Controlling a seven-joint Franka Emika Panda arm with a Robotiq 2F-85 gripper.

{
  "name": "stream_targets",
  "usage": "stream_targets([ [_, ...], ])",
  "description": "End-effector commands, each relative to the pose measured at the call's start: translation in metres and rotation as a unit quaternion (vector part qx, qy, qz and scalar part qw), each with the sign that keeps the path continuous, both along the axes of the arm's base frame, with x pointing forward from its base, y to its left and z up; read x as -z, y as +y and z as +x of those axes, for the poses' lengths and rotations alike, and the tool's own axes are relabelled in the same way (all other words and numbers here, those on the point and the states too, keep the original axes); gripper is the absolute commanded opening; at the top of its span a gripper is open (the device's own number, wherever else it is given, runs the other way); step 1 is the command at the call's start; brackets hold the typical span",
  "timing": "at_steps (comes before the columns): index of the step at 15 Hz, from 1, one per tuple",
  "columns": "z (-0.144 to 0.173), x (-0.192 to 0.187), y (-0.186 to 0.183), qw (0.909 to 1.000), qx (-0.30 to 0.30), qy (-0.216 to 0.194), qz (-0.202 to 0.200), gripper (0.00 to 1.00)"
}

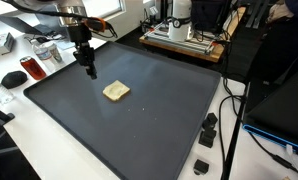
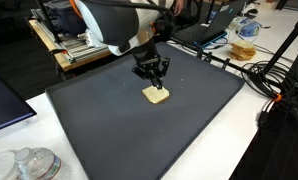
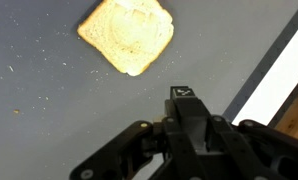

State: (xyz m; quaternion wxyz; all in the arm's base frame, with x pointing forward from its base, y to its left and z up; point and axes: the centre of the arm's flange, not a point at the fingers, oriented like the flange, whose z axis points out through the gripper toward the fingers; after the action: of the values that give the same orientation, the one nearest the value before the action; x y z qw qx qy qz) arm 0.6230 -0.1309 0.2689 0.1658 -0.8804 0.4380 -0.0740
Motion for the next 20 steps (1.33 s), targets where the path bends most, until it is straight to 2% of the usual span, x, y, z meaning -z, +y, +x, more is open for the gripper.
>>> stream_targets([
  [1,0.060,-0.015,-0.041,0.9981,0.051,0.028,0.021,0.05],
  [6,0.061,0.013,-0.049,0.9951,0.080,0.058,0.011,0.05],
  [8,0.059,0.019,-0.050,0.9953,0.071,0.059,0.029,0.05],
  [9,-0.008,0.038,-0.024,0.9965,0.073,0.040,0.010,0.22],
  [14,-0.008,0.045,-0.020,0.9963,0.071,0.044,0.018,0.22],
  [15,-0.008,0.045,-0.020,0.9963,0.071,0.044,0.018,0.05],
  [20,-0.003,0.048,-0.023,0.9940,0.086,0.064,0.021,0.05],
])
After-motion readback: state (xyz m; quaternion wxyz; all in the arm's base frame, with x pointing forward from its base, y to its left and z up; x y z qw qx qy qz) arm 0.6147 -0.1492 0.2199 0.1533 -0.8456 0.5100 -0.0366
